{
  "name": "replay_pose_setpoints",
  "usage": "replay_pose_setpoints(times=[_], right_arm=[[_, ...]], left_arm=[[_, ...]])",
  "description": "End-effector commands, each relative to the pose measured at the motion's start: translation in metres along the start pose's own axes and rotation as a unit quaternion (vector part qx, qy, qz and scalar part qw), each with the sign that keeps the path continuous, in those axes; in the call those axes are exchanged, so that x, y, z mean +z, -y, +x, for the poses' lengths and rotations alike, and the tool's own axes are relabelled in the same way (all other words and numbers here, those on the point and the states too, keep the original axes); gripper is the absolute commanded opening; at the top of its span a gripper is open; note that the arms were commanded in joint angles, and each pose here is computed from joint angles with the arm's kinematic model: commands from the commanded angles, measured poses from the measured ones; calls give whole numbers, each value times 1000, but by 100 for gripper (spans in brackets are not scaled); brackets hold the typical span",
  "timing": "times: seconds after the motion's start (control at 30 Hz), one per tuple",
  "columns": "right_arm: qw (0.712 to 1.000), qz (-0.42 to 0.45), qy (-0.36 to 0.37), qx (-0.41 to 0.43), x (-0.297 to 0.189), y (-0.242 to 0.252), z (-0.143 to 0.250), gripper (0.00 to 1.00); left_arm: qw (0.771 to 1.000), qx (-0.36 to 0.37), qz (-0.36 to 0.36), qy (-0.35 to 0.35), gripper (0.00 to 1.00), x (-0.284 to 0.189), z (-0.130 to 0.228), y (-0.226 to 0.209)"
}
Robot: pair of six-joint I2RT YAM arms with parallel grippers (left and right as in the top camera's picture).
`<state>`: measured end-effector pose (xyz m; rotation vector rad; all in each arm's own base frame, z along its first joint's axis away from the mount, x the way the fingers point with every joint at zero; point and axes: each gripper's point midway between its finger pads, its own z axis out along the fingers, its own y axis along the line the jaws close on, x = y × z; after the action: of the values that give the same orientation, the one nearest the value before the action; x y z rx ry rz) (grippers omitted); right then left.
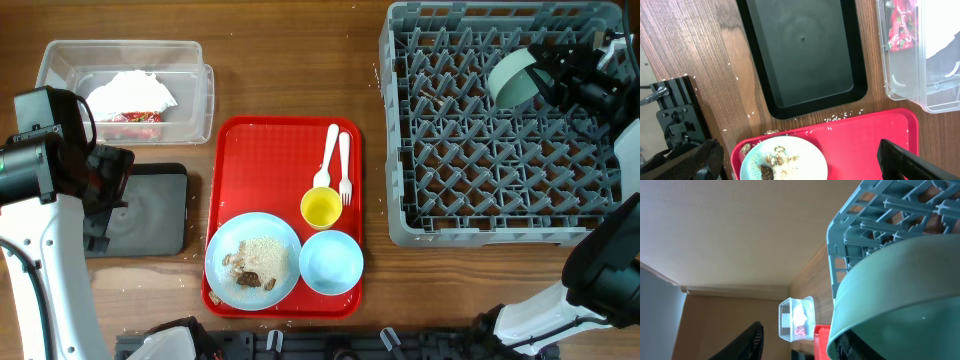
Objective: Sort waste into correct bins and load items into the dishwasher rack
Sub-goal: 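Carry the mint bowl with the right gripper to the rack's far corner, then lower the mint bowl into the rack and open the right gripper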
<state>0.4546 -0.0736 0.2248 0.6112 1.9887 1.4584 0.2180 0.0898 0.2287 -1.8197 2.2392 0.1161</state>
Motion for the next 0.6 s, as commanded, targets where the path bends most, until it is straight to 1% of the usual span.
replay_pose_setpoints(times=[0.0,0.03,0.13,0.37,0.47,0.57], right_arm=[[1000,5,5,-30,-1,-3,-1,41],[1000,5,4,-31,0,-3,0,40],[999,17,-1,-33,7,1,5,40],[991,133,-7,-19,20,43,25,40],[983,182,-13,-33,25,58,33,40],[973,215,-20,-79,35,63,37,40]], left_arm=[[1000,-10,-4,8,100,0,-3,-3],[1000,-10,-4,8,100,0,-3,-3],[1000,-10,-4,8,100,0,-3,-3],[1000,-10,-4,8,100,0,-3,-3],[1000,-10,-4,8,100,0,-3,-3],[1000,-10,-4,8,100,0,-3,-3]])
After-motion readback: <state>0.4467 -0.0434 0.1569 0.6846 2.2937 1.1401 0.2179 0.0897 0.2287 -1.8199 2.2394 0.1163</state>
